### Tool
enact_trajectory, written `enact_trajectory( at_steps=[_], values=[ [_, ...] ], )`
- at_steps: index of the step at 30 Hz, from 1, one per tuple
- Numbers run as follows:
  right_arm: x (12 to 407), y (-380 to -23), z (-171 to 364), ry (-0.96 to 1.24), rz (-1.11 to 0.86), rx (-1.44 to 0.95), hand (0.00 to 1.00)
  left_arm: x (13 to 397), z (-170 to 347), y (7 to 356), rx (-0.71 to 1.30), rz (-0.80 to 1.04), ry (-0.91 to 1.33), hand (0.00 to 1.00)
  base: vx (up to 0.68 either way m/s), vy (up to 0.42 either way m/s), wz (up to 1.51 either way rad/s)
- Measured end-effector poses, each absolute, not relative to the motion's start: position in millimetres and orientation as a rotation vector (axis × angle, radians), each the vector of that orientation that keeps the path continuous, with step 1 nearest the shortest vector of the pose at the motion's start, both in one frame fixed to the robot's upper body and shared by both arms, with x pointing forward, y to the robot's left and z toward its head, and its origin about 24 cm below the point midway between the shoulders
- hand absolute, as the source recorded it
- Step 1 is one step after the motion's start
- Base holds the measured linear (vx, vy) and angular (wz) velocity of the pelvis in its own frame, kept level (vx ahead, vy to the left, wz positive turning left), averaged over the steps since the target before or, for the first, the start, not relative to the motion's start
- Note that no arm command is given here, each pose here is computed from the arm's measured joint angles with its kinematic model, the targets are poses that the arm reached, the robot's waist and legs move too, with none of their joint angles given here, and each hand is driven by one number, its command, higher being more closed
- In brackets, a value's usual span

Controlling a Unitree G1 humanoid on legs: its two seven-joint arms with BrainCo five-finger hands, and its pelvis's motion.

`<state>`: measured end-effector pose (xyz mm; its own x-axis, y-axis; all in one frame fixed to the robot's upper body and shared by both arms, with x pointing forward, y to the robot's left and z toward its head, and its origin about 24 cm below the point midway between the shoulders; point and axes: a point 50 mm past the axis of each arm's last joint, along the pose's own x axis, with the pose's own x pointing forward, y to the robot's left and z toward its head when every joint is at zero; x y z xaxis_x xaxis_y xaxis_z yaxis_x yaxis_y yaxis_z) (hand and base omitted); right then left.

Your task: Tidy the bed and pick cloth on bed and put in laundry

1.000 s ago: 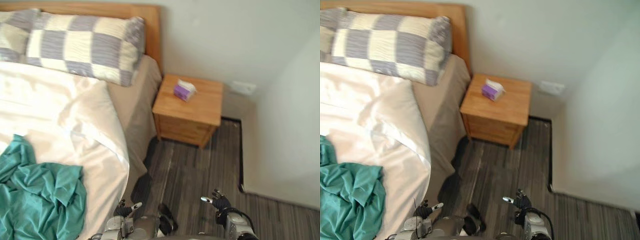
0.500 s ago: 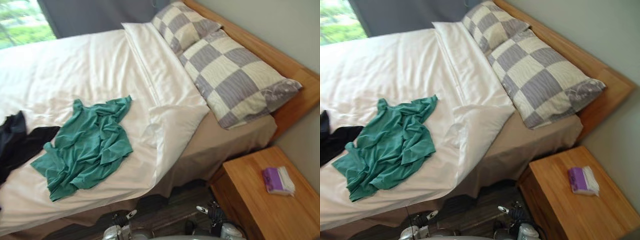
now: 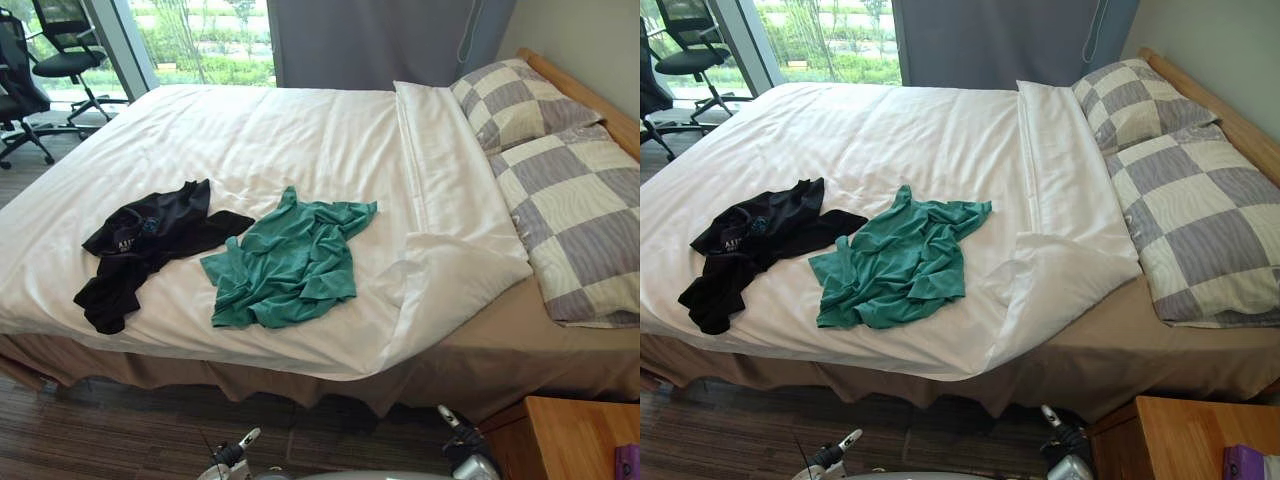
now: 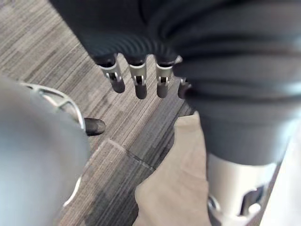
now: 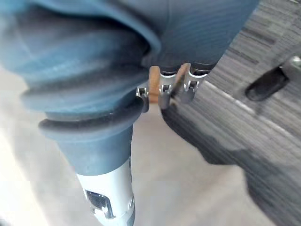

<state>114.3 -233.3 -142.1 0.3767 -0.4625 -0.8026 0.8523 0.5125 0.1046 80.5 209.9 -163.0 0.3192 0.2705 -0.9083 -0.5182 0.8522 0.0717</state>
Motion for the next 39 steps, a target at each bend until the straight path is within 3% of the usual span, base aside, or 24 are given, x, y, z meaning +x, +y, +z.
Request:
enact_trajectory(
  at_steps=[2,5,8,12,23,32,38,39],
  values=[
    [131,-287,-108,0.572,-1.025,0.49,0.0,77,-162,216,-0.213,0.49,1.145,0.0,0.05,0.06,-0.01],
    [164,-332,-52,0.317,-1.012,0.31,0.0,76,-162,217,-0.179,0.443,1.153,0.0,0.05,-0.029,-0.13],
    [196,-350,-2,0.13,-0.984,0.162,0.0,78,-162,216,-0.154,0.39,1.162,0.0,0.05,-0.069,-0.09],
    [222,-347,27,0.035,-0.933,0.101,0.0,79,-163,210,-0.139,0.351,1.169,0.0,0.05,-0.071,0.0],
    [338,-270,100,-0.002,-0.195,-0.373,0.0,82,-161,210,-0.076,0.298,1.175,0.0,-0.07,-0.049,0.06],
    [384,-270,164,-0.015,-0.184,-0.564,0.0,96,-156,217,-0.017,0.253,1.138,0.0,-0.16,0.04,0.2],
    [397,-268,232,-0.124,-0.236,-0.695,0.0,131,-143,215,-0.021,0.198,1.024,0.0,-0.1,0.048,0.1],
    [397,-269,236,-0.125,-0.243,-0.707,1.0,134,-142,214,-0.016,0.19,1.014,0.0,-0.04,0.043,0.1]
  ],
)
